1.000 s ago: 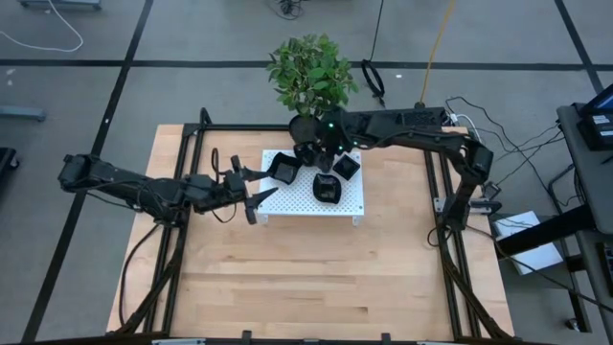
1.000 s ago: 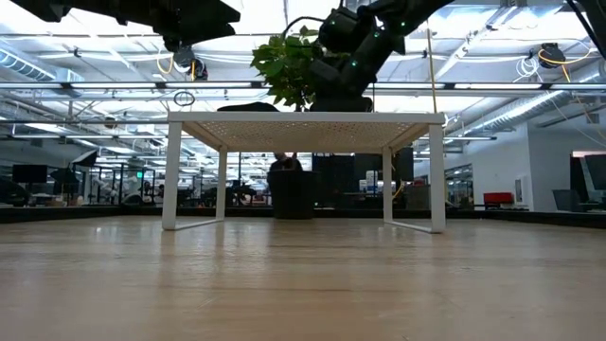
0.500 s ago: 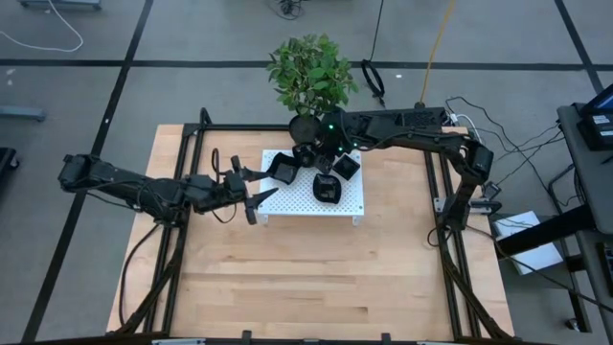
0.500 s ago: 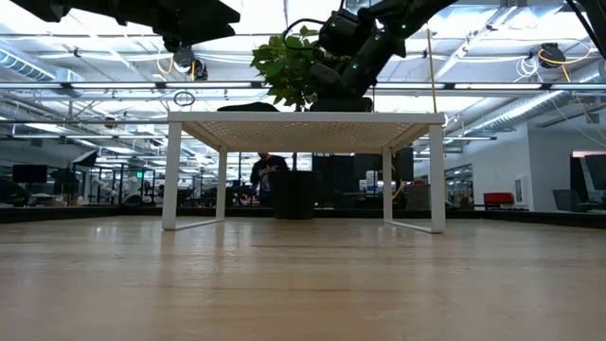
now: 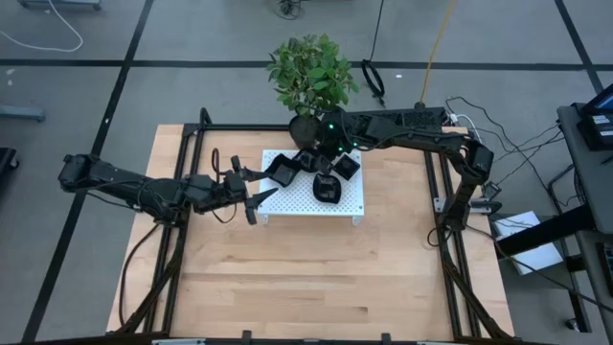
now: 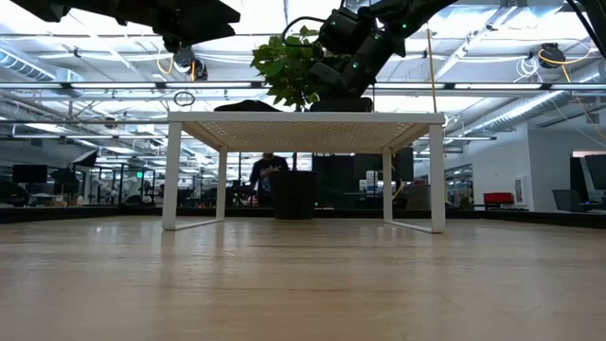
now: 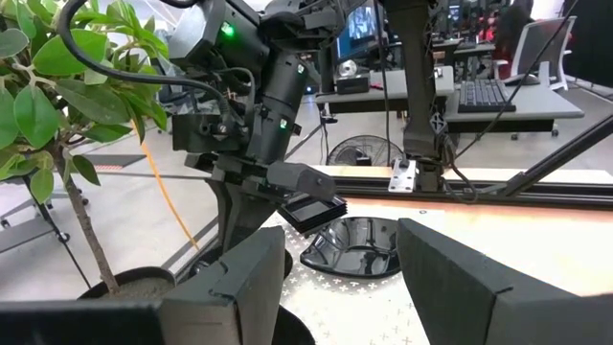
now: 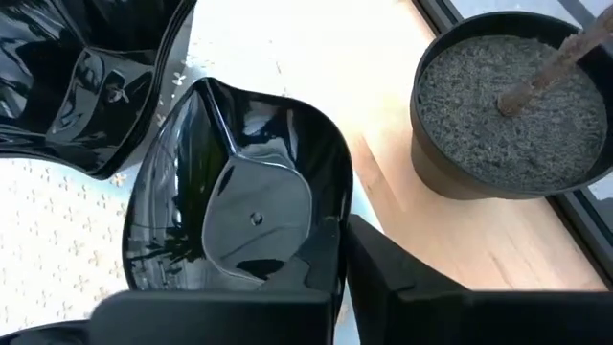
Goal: Pick & Place Mini shaped plates
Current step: Stack the black leaf-shaped plate on top of the black leaf-shaped plate on the shelf
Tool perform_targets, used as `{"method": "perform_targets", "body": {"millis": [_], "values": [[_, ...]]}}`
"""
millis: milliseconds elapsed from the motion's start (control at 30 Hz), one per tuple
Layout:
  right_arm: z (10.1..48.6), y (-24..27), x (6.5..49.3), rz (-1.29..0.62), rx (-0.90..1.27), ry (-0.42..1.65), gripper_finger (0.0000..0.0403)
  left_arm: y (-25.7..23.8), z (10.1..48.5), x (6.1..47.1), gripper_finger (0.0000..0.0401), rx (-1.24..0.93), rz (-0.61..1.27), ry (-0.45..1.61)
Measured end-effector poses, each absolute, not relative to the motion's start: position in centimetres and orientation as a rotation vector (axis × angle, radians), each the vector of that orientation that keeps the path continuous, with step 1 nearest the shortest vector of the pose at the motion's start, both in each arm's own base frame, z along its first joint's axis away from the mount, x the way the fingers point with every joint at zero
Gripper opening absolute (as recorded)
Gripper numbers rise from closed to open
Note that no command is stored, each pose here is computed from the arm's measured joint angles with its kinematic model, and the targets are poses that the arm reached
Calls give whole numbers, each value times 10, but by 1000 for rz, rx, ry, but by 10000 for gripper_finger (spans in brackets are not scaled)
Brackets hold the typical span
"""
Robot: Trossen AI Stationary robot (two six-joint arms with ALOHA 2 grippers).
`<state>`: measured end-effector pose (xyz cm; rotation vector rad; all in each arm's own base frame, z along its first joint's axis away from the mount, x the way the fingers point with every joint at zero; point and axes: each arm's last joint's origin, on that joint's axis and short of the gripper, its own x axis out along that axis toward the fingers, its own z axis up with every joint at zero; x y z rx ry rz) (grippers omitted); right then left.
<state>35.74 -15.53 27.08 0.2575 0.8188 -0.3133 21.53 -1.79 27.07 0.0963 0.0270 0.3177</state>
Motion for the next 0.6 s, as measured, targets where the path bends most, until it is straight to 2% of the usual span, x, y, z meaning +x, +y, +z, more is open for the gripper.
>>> {"method": "perform_targets", "body": {"millis": [300, 600], "values": [[288, -155, 357, -307, 204, 713, 0, -18, 271, 215, 207, 96, 318, 27], [320, -143, 338, -337, 201, 658, 0, -18, 271, 215, 207, 97, 318, 27]]}}
